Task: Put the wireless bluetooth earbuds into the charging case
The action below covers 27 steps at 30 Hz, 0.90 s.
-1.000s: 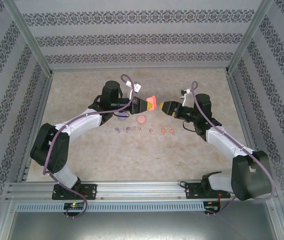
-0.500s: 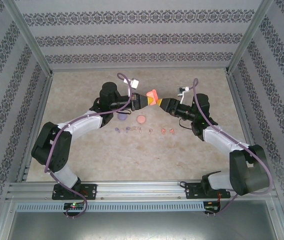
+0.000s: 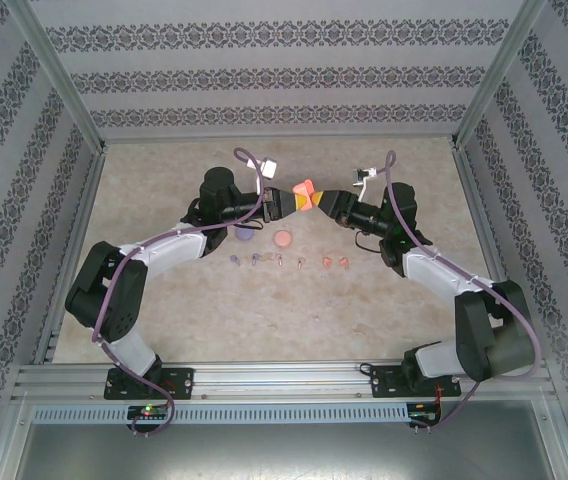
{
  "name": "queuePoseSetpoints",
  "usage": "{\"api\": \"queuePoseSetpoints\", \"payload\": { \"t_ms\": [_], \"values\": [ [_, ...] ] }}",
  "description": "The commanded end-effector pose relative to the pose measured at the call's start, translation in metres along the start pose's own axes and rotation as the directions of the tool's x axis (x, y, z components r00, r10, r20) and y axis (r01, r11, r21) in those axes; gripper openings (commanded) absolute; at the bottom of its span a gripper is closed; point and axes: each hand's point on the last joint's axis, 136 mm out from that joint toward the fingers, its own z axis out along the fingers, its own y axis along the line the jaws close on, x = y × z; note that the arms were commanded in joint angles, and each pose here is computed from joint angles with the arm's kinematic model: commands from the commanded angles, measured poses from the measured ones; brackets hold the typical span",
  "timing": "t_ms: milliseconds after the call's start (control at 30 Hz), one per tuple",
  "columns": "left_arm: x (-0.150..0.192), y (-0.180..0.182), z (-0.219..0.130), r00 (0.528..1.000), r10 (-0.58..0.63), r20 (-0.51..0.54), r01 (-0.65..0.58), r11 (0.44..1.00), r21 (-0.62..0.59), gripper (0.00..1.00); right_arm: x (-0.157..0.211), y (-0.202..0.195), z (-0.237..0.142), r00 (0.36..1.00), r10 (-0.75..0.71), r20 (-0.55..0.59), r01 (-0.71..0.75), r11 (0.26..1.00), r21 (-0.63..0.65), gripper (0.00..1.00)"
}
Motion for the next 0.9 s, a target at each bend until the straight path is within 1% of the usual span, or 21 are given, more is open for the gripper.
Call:
{"api": "queuePoseSetpoints", "payload": {
  "t_ms": [0,267,433,600,833,867],
  "values": [
    [-0.0037,-0.0073,0.0029,0.999,0.029,0.024,-0.03,0.999,0.032,0.0,-0.0085,0.0195,0.0048,0.999,-0.041,0.012,0.042,0.997,-0.06,0.44],
    [-0.0047,-0.0091,0.0049,0.999,0.029,0.032,-0.031,0.999,0.037,0.0,-0.0078,0.0231,0.0082,0.999,-0.035,0.004,0.035,0.996,-0.078,0.36],
    [-0.0086,-0.0102,0.0047,0.998,0.033,0.048,-0.035,0.999,0.038,0.0,-0.0045,0.0207,0.0092,0.999,-0.032,-0.003,0.031,0.997,-0.077,0.28],
    [-0.0116,-0.0117,0.0062,0.998,0.034,0.057,-0.036,0.999,0.041,0.0,-0.0043,0.0191,0.0088,1.0,-0.031,0.001,0.031,0.997,-0.075,0.14],
    [-0.0077,-0.0058,0.01,0.999,0.02,0.049,-0.021,0.999,0.025,0.0,-0.0114,0.0227,0.0104,1.0,-0.028,0.012,0.028,0.996,-0.079,0.0],
    [-0.0066,-0.0033,0.0107,0.999,0.019,0.049,-0.019,1.0,0.012,0.07,-0.0127,0.0234,0.0111,1.0,-0.027,0.012,0.027,0.997,-0.079,0.0]
  ]
}}
